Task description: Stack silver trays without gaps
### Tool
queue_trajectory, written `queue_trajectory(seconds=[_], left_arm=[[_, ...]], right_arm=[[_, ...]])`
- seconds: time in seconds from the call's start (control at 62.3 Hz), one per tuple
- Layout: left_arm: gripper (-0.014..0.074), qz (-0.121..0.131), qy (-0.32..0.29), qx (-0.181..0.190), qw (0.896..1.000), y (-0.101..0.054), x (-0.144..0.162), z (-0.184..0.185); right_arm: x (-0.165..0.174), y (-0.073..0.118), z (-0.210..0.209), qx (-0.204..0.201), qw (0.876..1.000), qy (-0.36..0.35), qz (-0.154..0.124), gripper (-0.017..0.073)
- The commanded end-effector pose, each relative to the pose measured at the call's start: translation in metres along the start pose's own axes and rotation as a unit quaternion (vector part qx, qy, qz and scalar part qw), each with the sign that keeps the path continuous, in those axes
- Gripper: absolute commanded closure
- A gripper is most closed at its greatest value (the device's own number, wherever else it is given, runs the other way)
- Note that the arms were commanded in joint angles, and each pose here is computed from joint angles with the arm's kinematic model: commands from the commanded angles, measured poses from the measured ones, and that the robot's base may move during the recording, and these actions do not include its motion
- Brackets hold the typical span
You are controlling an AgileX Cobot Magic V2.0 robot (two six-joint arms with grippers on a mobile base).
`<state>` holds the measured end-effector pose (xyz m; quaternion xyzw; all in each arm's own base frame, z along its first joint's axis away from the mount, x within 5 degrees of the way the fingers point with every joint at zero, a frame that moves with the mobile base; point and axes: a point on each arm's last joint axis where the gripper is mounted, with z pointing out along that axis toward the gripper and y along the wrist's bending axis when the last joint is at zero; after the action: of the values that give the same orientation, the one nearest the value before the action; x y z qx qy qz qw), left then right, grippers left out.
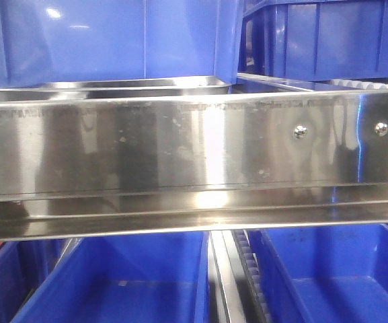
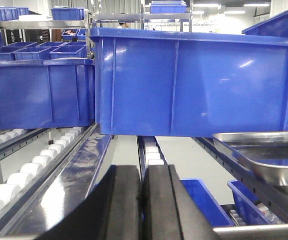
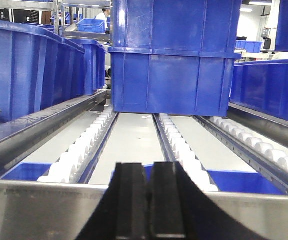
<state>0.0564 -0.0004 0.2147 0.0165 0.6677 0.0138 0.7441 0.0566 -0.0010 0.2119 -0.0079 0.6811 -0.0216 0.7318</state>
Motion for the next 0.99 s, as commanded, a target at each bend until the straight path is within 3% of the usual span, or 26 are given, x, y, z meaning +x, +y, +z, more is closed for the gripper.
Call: queue_trajectory(seconds=[0.0,0.866,0.979], left_arm=[[0.0602,-0.001,-0.011,-0.001,1.000,0.0001,-0.0024,-0.0004],[0.0602,-0.001,-0.011,-0.001,1.000,0.0001,-0.0024,-0.0004],[0.0602,-0.001,-0.011,-0.001,1.000,0.0001,-0.0024,-0.0004]], right_arm=[[-0.0021,-0.0002,-0.0004,0.001,1.000,-0.012,0.000,0.0638],[-0.0021,-0.0002,-0.0004,0.001,1.000,-0.012,0.000,0.0638],[-0.0069,-0.0008,-0.0006,0.005,0.999,-0.038,0.000,0.0638]])
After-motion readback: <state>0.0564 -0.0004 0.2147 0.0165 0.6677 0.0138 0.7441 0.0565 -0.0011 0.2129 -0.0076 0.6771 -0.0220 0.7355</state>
